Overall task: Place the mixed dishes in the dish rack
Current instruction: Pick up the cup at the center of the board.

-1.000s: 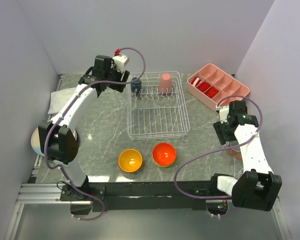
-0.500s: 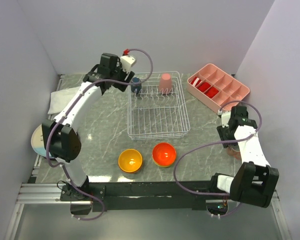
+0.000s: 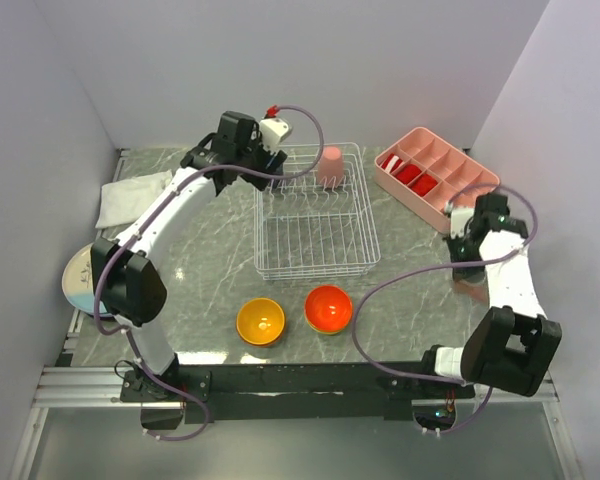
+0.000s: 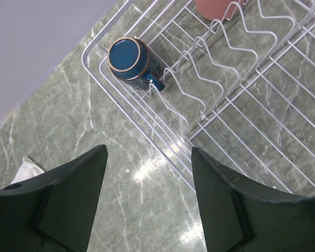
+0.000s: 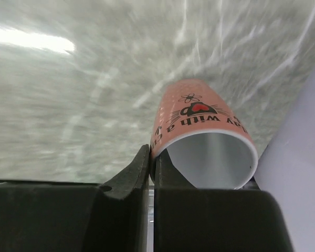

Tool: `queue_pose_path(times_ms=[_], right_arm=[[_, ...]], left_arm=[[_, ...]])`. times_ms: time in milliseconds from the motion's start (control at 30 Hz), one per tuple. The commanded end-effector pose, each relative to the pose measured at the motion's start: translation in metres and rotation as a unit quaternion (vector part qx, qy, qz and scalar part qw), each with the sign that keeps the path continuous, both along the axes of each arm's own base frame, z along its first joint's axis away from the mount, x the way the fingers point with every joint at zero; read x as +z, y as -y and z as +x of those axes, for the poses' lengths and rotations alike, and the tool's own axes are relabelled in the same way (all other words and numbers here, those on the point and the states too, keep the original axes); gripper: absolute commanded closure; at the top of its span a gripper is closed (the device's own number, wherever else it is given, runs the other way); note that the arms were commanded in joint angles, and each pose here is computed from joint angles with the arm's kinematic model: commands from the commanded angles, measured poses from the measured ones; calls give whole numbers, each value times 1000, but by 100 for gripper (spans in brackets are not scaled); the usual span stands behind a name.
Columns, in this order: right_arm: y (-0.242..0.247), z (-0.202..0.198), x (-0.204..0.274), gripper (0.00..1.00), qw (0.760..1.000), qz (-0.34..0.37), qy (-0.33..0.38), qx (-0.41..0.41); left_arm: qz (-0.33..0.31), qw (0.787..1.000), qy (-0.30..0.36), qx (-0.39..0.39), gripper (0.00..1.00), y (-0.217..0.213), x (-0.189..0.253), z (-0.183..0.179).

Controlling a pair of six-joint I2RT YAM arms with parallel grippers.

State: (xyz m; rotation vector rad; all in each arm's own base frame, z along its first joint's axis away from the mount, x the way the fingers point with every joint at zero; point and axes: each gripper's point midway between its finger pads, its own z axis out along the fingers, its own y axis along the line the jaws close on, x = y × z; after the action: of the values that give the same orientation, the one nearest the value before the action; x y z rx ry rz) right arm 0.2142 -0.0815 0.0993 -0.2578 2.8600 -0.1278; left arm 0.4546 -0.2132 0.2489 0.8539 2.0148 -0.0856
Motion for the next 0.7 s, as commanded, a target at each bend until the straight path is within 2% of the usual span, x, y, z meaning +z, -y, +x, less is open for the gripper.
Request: queue_pose_path(times_ms=[0,33,67,133,167,200,267,300,333,367,400,433,467,500,533,567,667], right_arm=[[-33,50,76,100,990,93,101,23],[-36,69,108,100,984,103,143,27],[-56,80,122,100,974,159,160,33],[-66,108,150,100,959,204,195,28],[-87,115,166,100,940,271,206,33],[-95,127,177,100,928,297,223,41],[-113,143,194,100,899,371,231,31],[-127,152,213,100,869,420,254,63],[-135,156,216,100,851,466,239,36],[-142,160,224,100,834,495,241,40],[-153,169,244,100,803,522,273,92],[-161,169,243,100,784,570,239,54],[-169,173,246,100,767,596,229,56],[-178,179,257,100,742,608,261,110],[-187,179,265,100,731,633,236,97],[-194,187,256,100,733,638,213,103],[-225,185,270,100,718,653,184,156]], left_arm=[[-72,997,26,3,27,12,41,7],[-93,996,18,-6,26,18,44,6],[-114,993,22,-6,25,21,56,8],[-176,984,-9,1,19,21,63,12],[-199,980,-27,-7,18,22,62,12],[-241,969,-56,-3,16,16,62,12],[-311,939,-118,-86,10,32,67,-8],[-354,918,-155,-85,9,24,68,-7],[-384,902,-164,-108,9,27,72,-7],[-414,877,-194,-148,7,31,78,-19],[-452,851,-230,-134,7,26,80,-18],[-471,839,-219,-162,8,28,83,-15],[-499,808,-265,-167,8,29,86,-24],[-510,794,-278,-178,7,29,82,-23],[-515,790,-251,-217,7,31,85,-22],[-533,766,-289,-213,7,33,86,-28],[-537,760,-289,-225,6,39,75,-20]])
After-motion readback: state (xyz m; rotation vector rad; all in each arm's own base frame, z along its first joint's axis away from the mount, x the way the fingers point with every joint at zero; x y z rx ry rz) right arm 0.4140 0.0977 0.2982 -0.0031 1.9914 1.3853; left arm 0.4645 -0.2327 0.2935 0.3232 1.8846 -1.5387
